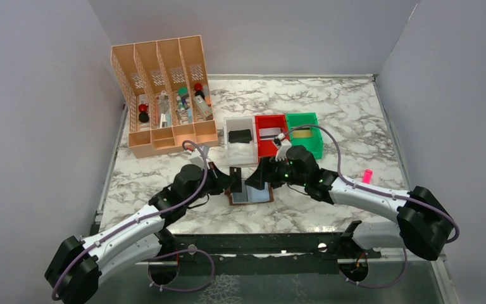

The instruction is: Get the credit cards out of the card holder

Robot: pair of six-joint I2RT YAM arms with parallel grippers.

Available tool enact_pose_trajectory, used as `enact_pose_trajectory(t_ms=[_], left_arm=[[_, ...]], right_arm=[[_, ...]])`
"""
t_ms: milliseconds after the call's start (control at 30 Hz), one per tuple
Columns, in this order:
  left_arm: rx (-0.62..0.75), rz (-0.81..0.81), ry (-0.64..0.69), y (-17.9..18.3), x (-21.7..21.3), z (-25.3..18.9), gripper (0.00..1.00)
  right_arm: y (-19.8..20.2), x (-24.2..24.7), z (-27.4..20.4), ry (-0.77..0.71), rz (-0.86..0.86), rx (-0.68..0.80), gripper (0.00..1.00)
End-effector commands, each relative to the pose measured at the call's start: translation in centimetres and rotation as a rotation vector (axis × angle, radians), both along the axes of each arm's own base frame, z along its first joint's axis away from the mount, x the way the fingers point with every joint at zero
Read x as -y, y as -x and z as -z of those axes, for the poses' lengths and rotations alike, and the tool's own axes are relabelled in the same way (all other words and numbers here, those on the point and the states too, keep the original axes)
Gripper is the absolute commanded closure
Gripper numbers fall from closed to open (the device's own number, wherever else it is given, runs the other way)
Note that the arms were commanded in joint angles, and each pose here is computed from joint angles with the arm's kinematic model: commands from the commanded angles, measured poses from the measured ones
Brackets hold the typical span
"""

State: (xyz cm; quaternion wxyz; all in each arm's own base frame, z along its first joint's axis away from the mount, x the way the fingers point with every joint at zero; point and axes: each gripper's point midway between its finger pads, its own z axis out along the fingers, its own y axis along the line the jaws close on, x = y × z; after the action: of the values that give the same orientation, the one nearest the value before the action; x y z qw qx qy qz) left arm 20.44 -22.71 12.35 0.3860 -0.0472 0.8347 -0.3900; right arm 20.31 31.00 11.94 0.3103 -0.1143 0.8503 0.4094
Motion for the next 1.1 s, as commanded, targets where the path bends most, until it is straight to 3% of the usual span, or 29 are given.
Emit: enact_pose_trajectory(t_ms=[0, 200, 533, 933, 1067], left_arm=[[0.091, 0.083, 0.162, 0.5, 1.9, -3.3, 1.0], [0.087, 0.21, 0.243, 0.6, 2.5, -4.6, 1.0], [0.09, 0.358, 0.381, 1.4, 2.3, -6.5, 1.0], [0.095, 0.378, 0.398, 1.6, 2.5, -6.4, 1.0], [0.086, 0.369, 0.395, 1.6, 2.4, -6.0, 1.0]], right_arm=[[1.1, -2.2, -2.7, -0.113, -0.141, 0.033, 0.16], [1.1, -2.5, -3.9, -0.228, -0.186, 0.014, 0.2], [1.6, -2.7, -4.8, -0.386, -0.302, -0.078, 0.37], [1.8, -2.7, -4.3, -0.419, -0.311, -0.087, 0.69], [1.7, -2.5, -4.6, -0.432, -0.299, -0.073, 0.69]])
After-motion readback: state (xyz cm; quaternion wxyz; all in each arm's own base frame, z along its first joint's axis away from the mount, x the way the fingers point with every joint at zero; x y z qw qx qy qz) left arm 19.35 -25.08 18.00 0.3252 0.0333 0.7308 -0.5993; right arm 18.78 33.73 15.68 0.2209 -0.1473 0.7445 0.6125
